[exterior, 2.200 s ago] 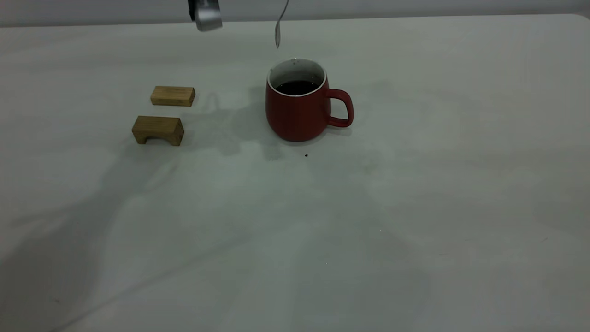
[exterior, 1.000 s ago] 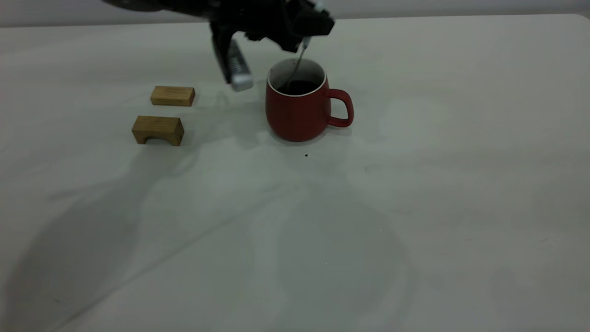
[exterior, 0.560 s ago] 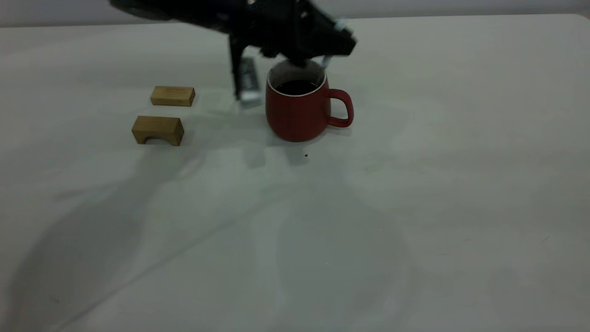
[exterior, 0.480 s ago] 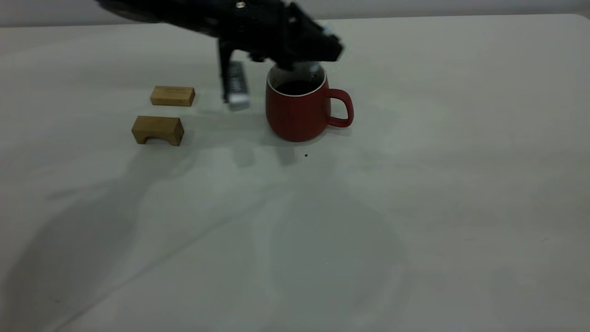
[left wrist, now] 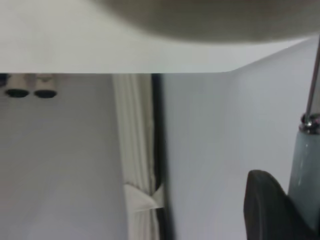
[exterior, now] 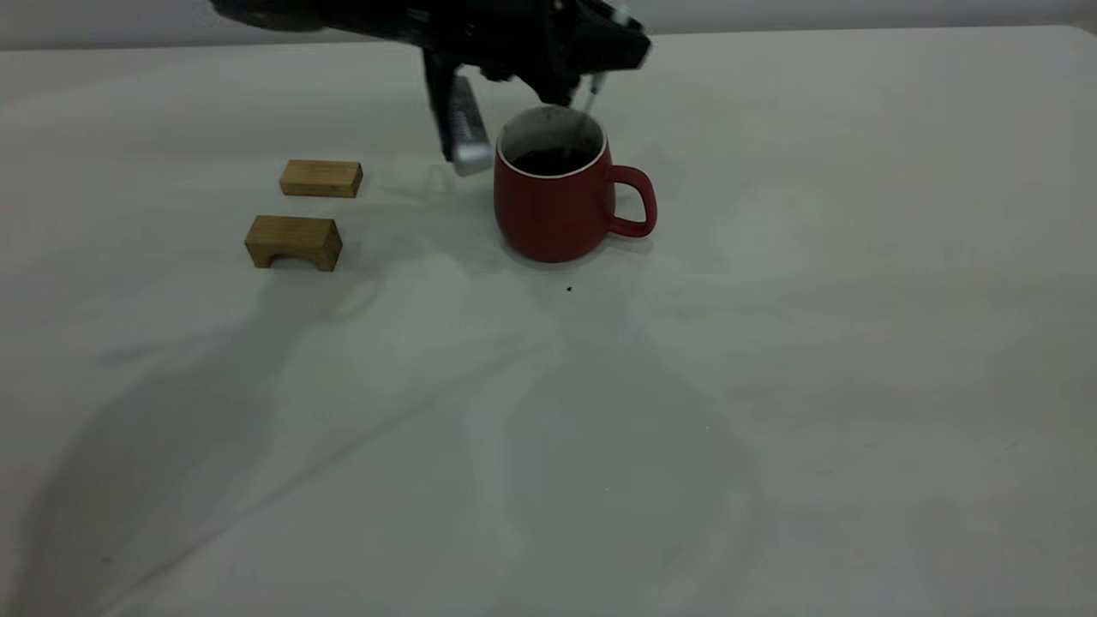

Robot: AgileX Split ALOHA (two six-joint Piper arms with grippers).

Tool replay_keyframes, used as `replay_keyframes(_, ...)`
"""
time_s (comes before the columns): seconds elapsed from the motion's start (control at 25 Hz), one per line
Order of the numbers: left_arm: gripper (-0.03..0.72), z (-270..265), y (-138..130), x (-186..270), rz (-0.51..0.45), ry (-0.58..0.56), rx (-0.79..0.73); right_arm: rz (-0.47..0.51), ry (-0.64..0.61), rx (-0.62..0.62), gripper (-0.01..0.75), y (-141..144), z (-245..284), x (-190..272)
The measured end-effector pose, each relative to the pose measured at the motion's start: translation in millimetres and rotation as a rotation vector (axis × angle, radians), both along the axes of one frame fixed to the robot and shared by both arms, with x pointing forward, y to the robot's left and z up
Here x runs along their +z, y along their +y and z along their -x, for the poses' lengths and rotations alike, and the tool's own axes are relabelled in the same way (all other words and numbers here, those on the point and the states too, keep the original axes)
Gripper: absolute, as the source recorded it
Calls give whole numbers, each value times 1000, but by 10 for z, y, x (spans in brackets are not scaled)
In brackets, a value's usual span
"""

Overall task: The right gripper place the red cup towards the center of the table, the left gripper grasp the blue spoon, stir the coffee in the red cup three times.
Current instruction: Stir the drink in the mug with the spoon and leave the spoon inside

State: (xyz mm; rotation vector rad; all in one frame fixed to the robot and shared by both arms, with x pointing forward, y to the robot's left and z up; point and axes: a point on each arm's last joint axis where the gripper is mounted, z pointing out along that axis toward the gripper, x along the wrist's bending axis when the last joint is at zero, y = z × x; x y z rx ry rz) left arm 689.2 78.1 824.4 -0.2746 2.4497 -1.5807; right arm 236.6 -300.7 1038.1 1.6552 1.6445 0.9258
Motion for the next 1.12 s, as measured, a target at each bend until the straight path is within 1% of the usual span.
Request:
replay_keyframes(0.08, 141, 56, -19, -1, 18, 34, -51, 0, 0, 0, 460, 0, 0, 0)
replay_keyframes(0.16, 141, 92, 18, -5, 26, 90, -88, 0, 0, 0, 460, 0, 0, 0)
replay_keyframes(0.24, 141, 113, 109, -19, 1, 146, -122, 0, 0, 0, 460, 0, 0, 0)
replay_keyframes(0.36, 141, 82, 319, -10, -53, 211, -117, 0, 0, 0, 460, 0, 0, 0)
replay_keyframes(0.52, 141, 17, 515, 31, -50, 267, -64, 0, 0, 0, 460, 0, 0, 0)
replay_keyframes(1.04, 141, 47, 533, 40, -41, 286, -101, 0, 0, 0, 460, 0, 0, 0)
replay_keyframes(1.12, 154, 55, 534, 36, -47, 286, -109, 0, 0, 0, 460, 0, 0, 0)
